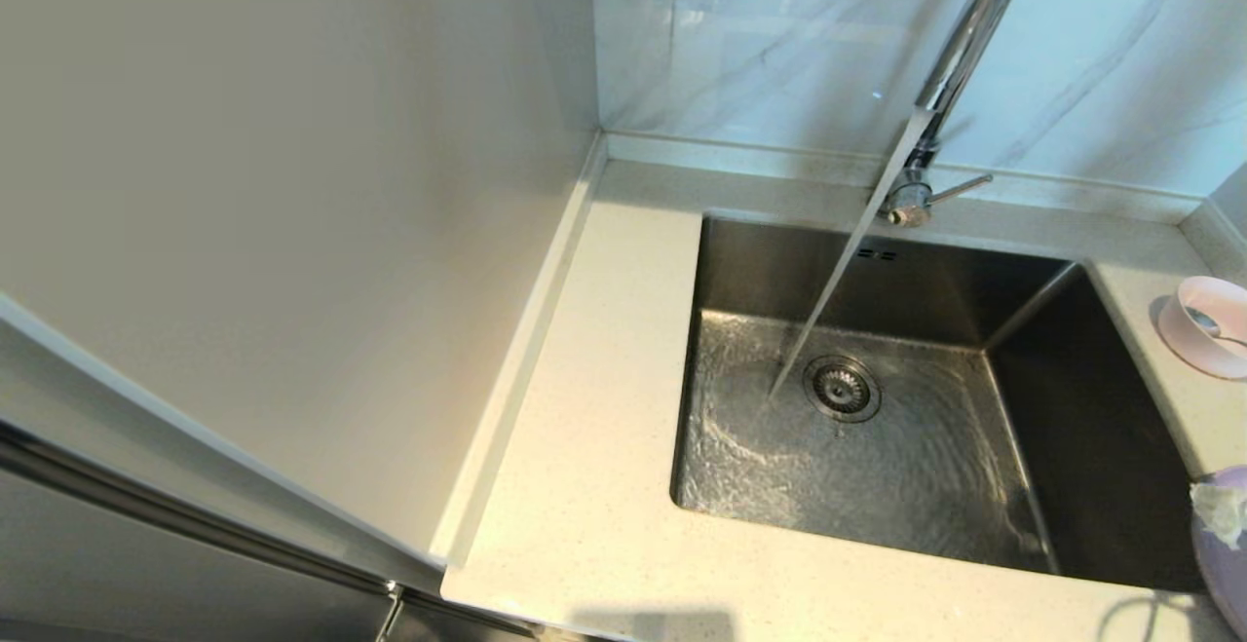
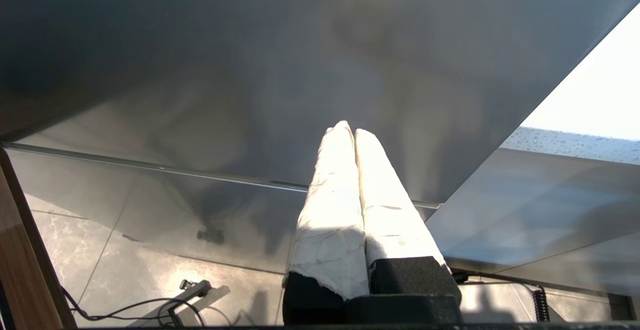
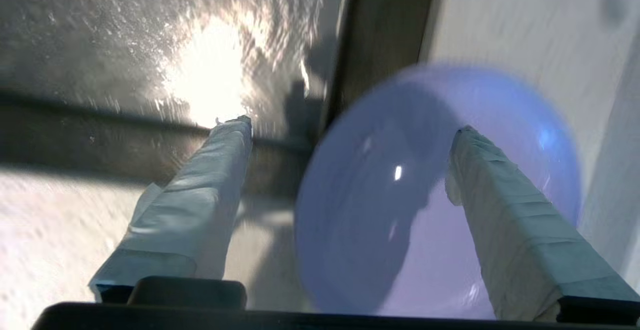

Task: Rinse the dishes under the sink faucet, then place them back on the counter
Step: Place the plate on the table, then pick up the spoon

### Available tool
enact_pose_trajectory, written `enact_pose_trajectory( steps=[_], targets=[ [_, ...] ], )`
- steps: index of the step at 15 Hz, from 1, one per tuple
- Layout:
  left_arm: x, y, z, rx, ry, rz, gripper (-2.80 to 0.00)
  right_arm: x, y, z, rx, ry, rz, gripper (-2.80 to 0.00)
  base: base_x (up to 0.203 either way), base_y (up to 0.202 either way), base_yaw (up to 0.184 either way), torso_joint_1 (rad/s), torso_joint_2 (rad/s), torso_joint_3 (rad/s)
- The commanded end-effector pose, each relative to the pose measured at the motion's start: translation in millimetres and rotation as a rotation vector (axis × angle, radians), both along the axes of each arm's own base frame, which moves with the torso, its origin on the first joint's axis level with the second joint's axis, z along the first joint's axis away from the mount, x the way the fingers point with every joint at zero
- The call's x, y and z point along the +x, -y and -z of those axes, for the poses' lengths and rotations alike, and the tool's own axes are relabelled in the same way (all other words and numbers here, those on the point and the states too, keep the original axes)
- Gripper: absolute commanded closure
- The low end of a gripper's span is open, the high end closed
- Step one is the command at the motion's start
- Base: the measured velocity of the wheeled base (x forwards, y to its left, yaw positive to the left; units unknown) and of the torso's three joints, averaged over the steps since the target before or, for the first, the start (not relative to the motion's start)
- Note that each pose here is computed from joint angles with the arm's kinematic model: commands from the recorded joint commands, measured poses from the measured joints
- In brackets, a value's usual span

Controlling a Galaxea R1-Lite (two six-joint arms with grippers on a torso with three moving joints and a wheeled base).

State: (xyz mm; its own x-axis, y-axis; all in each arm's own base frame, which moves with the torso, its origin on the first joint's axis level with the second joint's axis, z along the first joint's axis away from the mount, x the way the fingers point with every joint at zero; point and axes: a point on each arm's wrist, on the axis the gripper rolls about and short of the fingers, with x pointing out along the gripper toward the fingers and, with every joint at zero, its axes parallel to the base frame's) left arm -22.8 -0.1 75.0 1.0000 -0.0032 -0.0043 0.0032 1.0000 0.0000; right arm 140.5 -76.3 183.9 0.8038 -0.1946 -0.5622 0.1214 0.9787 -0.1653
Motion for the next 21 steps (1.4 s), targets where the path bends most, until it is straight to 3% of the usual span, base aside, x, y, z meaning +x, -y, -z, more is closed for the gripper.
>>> enact_pose_trajectory(
  steps=[1, 3, 6, 8, 11, 13, 15, 19, 21],
  targets=[
    [0, 0, 0, 0.0, 0.0, 0.0, 0.0, 1, -1, -20, -0.056, 0.145, -0.057, -2.8, 0.0, 0.0, 0.0, 0.0, 0.0, 0.0],
    [0, 0, 0, 0.0, 0.0, 0.0, 0.0, 10, 4, -39, -0.149, 0.218, -0.111, -2.8, 0.0, 0.0, 0.0, 0.0, 0.0, 0.0],
    [0, 0, 0, 0.0, 0.0, 0.0, 0.0, 25, 13, -74, -0.262, 0.188, -0.169, -2.8, 0.0, 0.0, 0.0, 0.0, 0.0, 0.0],
    [0, 0, 0, 0.0, 0.0, 0.001, 0.0, 28, 20, -104, -0.32, 0.081, -0.213, -2.8, 0.0, 0.0, 0.0, 0.0, 0.0, 0.0],
    [0, 0, 0, 0.0, 0.0, 0.0, 0.0, 34, 36, -132, -0.456, -0.21, -0.324, -2.8, 0.0, 0.0, 0.0, 0.0, 0.0, 0.0],
    [0, 0, 0, 0.0, 0.0, 0.0, 0.0, 42, 53, -125, -0.583, -0.417, -0.438, -2.8, 0.0, 0.0, 0.0, 0.0, 0.0, 0.0],
    [0, 0, 0, 0.0, 0.0, 0.0, 0.0, 38, 58, -106, -0.547, -0.509, -0.478, -2.8, 0.0, 0.0, 0.0, 0.0, 0.0, 0.0],
    [0, 0, 0, 0.0, 0.0, 0.0, 0.0, 29, 55, -93, -0.54, -0.54, -0.475, -2.8, 0.0, 0.0, 0.0, 0.0, 0.0, 0.0],
    [0, 0, 0, 0.0, 0.0, 0.0, 0.0, 35, 60, -84, -0.6, -0.477, -0.42, -2.8, 0.0, 0.0, 0.0, 0.0, 0.0, 0.0]
  ],
)
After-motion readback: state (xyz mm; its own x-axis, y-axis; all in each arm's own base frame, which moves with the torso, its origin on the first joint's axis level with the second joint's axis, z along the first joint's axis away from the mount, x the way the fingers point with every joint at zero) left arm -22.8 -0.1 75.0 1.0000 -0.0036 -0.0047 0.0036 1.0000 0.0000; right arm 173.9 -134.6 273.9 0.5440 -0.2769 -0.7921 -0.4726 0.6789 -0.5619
